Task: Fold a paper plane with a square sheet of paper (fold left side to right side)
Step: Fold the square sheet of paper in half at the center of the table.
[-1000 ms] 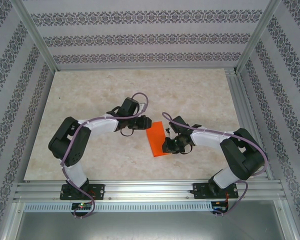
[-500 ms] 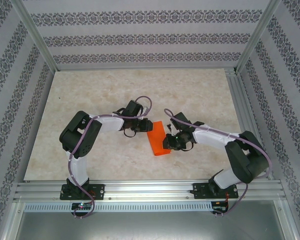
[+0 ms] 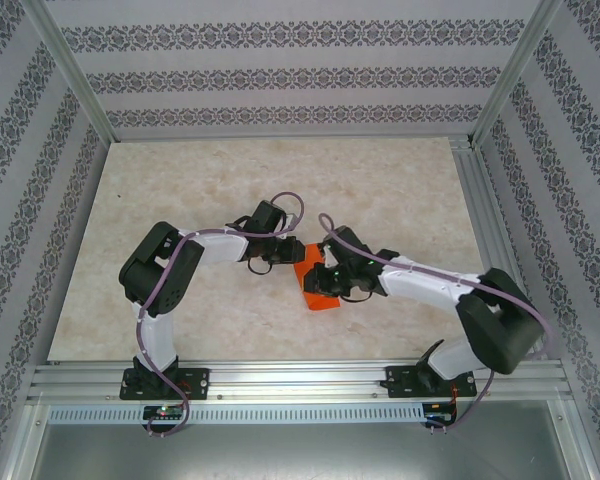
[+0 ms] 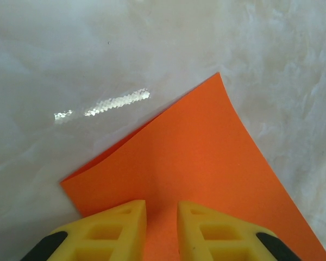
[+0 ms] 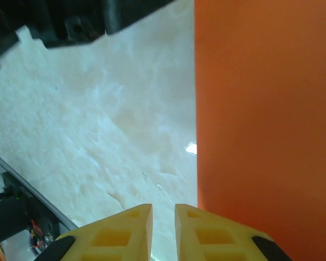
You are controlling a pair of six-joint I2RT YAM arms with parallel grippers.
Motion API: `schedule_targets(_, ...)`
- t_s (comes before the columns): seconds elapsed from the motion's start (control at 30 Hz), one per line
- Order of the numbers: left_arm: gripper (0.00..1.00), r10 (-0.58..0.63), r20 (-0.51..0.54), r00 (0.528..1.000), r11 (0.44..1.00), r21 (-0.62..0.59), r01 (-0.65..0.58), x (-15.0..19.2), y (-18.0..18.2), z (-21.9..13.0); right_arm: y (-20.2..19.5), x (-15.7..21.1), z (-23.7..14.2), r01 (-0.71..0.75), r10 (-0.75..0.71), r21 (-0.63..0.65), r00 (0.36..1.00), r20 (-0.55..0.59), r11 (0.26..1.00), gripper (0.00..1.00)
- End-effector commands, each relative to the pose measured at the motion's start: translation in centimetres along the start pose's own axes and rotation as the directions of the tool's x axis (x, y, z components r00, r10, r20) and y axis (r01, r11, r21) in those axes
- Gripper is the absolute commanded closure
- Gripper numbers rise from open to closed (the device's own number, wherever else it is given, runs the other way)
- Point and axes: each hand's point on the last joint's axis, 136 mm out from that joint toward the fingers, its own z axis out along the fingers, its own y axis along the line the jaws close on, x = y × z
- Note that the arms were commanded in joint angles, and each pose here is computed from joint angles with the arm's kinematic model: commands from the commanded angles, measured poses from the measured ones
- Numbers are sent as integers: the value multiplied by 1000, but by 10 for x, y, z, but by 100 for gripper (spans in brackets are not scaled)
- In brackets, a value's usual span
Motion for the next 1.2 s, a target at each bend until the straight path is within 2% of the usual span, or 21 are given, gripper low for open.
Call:
schedule_targets(0.0, 76, 11, 2, 1000, 999, -34, -11, 2, 11, 6, 18, -7, 10, 7, -7, -34, 1000, 5, 999, 81)
schedule_targets(0.3, 76, 9, 4, 1000, 999, -35, -9, 1, 11, 6, -8, 4, 26, 8, -5, 71, 999, -47, 997, 82)
schedule_targets(0.6, 76, 11, 4, 1000, 999, -40, -11, 0, 11, 6, -17, 11, 35, 10, -2, 99, 997, -77, 995, 81)
schedule_targets(0.93, 76, 10, 2, 1000, 999, -48, -10, 1, 14, 7, -19, 20, 40, 14, -3, 105, 995, -104, 994, 82)
schedule_targets(1.17, 76, 11, 5, 1000, 999, -47, -11, 0, 13, 7, 1, 17, 30, 35, -31, 44, 996, -80, 998, 80)
